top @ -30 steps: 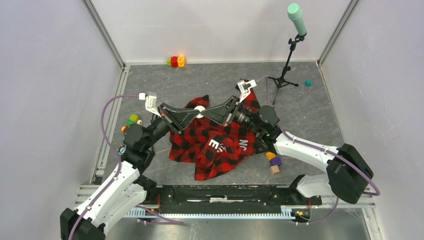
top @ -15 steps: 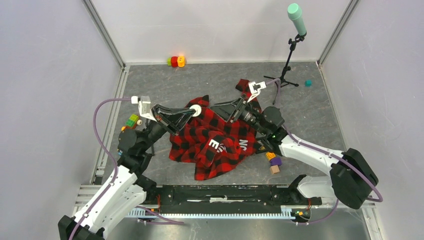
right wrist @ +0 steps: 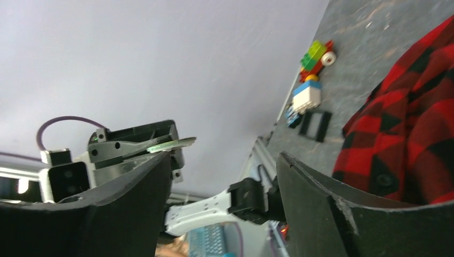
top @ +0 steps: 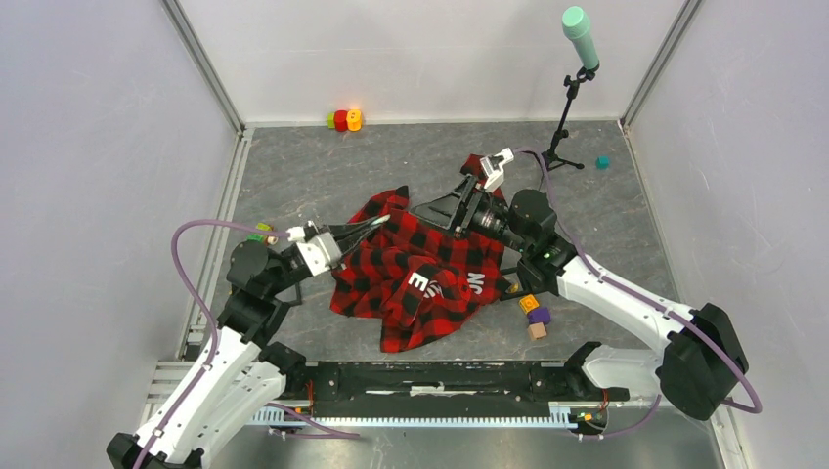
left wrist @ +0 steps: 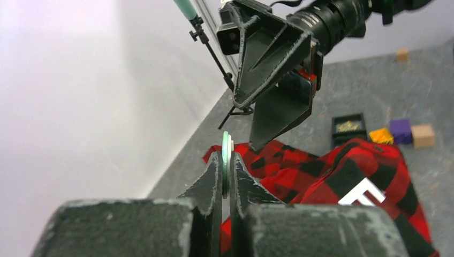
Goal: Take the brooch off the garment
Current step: Adjust the brooch.
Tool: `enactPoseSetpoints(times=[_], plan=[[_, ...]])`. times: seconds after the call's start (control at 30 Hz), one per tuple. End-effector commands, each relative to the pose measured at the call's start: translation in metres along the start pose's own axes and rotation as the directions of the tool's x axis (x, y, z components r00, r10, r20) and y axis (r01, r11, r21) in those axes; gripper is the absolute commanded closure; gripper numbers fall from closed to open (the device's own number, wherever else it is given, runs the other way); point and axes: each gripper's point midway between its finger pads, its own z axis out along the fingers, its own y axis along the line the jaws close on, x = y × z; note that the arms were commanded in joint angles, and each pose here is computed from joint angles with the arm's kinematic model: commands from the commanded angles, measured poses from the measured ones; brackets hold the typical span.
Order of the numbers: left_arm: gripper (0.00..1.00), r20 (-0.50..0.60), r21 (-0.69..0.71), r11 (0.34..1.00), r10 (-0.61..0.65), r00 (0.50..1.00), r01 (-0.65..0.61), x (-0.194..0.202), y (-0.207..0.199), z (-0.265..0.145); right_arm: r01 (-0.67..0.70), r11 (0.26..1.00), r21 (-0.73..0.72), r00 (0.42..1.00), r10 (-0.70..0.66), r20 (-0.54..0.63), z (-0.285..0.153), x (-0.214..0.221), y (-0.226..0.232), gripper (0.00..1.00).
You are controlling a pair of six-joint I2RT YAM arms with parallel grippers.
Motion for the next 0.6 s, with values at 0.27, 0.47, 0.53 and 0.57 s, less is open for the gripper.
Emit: enactPoseSetpoints(times=[0.27,0.47,0.53,0.57], plan=[[0.98,0.127,0.258,0.845,0.451,0.884,-0.468,-0.006,-0.026,0.005,-0.240,0.961,-0.140,0.963,0.217,-0.159,-0.011,0.024,0.061,0.30],[0.97,0.153,0.267,0.825,0.474,0.867,-0.498,-0.008,-0.029,0.005,-0.264,0.955,-0.135,0.954,0.238,-0.181,-0.007,0.034,0.060,0.37],[0.97,0.156,0.267,0.822,0.478,0.865,-0.503,-0.008,-0.029,0.005,-0.276,0.951,-0.141,0.949,0.246,-0.195,-0.005,0.039,0.061,0.39],[0.97,0.157,0.267,0.821,0.479,0.864,-0.504,-0.009,-0.029,0.005,-0.277,0.950,-0.146,0.948,0.246,-0.201,-0.003,0.041,0.062,0.41]])
